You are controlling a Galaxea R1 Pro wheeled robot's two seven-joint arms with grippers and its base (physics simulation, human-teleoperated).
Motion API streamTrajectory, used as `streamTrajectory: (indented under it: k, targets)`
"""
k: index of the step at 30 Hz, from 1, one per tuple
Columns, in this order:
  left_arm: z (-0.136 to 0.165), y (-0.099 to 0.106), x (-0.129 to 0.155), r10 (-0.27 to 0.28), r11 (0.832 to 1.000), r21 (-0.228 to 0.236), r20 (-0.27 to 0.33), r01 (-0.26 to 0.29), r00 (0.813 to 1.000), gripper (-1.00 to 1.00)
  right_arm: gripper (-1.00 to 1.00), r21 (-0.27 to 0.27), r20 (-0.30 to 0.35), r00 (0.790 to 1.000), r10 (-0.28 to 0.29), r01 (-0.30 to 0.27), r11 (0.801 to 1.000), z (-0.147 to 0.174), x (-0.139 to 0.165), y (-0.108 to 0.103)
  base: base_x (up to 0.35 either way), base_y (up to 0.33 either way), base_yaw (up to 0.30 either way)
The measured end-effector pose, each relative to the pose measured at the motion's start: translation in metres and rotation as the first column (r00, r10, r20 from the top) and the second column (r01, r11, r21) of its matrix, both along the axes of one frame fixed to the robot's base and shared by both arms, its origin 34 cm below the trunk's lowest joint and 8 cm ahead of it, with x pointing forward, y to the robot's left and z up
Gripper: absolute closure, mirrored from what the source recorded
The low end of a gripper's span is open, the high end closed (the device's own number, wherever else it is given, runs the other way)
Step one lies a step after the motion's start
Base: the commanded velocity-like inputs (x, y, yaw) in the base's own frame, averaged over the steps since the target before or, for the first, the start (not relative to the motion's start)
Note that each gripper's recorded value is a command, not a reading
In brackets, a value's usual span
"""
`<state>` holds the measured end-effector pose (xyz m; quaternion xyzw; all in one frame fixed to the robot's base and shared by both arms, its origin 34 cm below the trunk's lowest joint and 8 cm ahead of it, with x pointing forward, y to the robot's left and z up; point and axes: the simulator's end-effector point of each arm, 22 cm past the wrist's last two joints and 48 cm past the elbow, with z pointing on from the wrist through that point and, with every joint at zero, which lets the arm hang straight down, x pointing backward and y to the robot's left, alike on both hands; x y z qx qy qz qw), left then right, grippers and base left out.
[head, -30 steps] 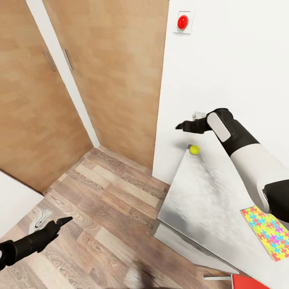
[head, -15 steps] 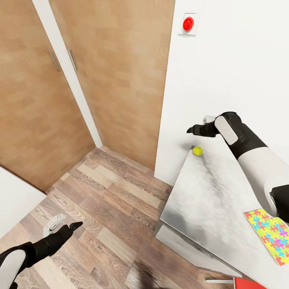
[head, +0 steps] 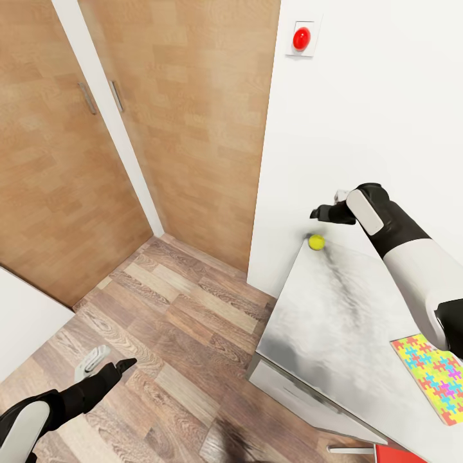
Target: Put all the toys in the child's room - the three board games (two on the bed and one on the table), the two jigsaw puzzles on the table, and the tennis ball on the table - inside the toy box on the table in the child's room.
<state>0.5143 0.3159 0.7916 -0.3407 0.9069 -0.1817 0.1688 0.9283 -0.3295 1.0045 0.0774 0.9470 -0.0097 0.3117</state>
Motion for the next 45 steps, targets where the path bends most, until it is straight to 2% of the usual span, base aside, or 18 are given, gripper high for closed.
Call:
streamTrajectory:
  k: [17,36,45]
  targets:
    - [-0.006,-0.001,-0.004,0.000,1.000,0.000,-0.015,0.000,1.000,-1.00,-1.00,0.000,-0.023,1.000,-0.005,0.005,1.000,-0.013,-0.002,0.002,0.000,0.000,0.000]
    - [-0.023,-0.001,-0.015,0.003,1.000,-0.004,-0.060,-0.003,0.998,-1.00,-1.00,0.040,-0.036,0.999,-0.037,0.039,0.998,-0.029,0.002,-0.002,0.000,0.000,0.007]
    - [-0.030,-0.001,-0.020,0.004,1.000,-0.005,-0.079,-0.005,0.997,-1.00,-1.00,0.041,-0.077,0.995,-0.056,0.059,0.997,-0.047,0.000,-0.007,0.000,0.000,0.050]
